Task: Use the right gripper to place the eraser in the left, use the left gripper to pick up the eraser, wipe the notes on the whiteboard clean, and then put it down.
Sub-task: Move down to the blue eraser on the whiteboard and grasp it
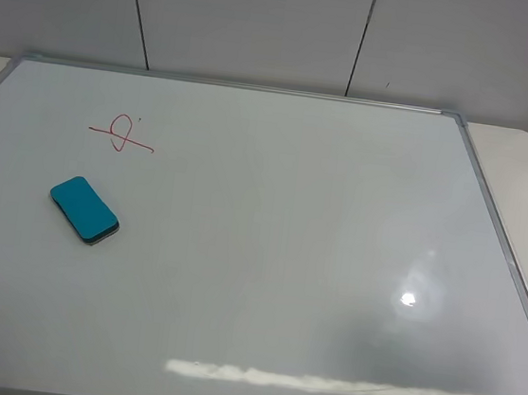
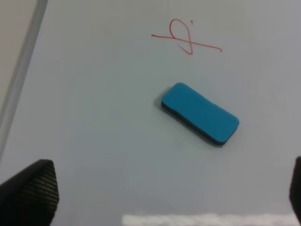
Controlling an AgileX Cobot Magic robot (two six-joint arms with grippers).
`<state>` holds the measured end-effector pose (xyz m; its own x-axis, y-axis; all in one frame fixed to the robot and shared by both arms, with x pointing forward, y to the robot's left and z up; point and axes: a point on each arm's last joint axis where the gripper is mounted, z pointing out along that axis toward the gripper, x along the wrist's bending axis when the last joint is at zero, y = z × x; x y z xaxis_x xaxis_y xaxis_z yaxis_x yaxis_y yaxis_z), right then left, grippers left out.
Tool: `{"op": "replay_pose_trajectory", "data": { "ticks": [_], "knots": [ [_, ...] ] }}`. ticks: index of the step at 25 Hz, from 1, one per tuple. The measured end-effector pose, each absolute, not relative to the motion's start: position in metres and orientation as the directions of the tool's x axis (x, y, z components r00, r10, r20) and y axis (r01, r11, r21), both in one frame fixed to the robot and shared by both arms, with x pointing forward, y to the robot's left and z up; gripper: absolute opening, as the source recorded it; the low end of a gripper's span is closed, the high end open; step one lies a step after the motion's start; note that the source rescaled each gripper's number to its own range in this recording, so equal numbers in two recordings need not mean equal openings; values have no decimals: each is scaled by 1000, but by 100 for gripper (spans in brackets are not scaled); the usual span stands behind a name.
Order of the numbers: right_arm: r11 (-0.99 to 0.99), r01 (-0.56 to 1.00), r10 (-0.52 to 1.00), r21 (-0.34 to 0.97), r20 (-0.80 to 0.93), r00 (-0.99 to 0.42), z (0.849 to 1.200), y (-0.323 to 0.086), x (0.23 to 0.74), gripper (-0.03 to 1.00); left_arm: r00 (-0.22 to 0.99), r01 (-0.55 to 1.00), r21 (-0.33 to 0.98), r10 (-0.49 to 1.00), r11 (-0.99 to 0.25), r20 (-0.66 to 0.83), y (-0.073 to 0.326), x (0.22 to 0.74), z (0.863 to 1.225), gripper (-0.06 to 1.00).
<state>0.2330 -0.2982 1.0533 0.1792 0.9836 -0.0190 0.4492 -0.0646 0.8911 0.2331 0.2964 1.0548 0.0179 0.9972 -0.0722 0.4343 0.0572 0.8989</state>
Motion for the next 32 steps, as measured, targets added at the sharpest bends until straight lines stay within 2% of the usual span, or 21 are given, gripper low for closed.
{"op": "replay_pose_trajectory", "data": {
  "ticks": [22, 26, 32],
  "knots": [
    [-65, 449, 984, 891, -19, 179, 1053, -298, 233, 100, 17, 434, 899, 997, 57, -71, 297, 233, 1055, 100],
    [-65, 449, 984, 891, -19, 179, 1053, -298, 233, 100, 7, 434, 896, 994, 96, -110, 296, 233, 1055, 100],
    [-65, 449, 984, 891, -19, 179, 1053, -298, 233, 100, -13, 441, 889, 991, 125, -133, 297, 249, 1074, 100]
  ]
}}
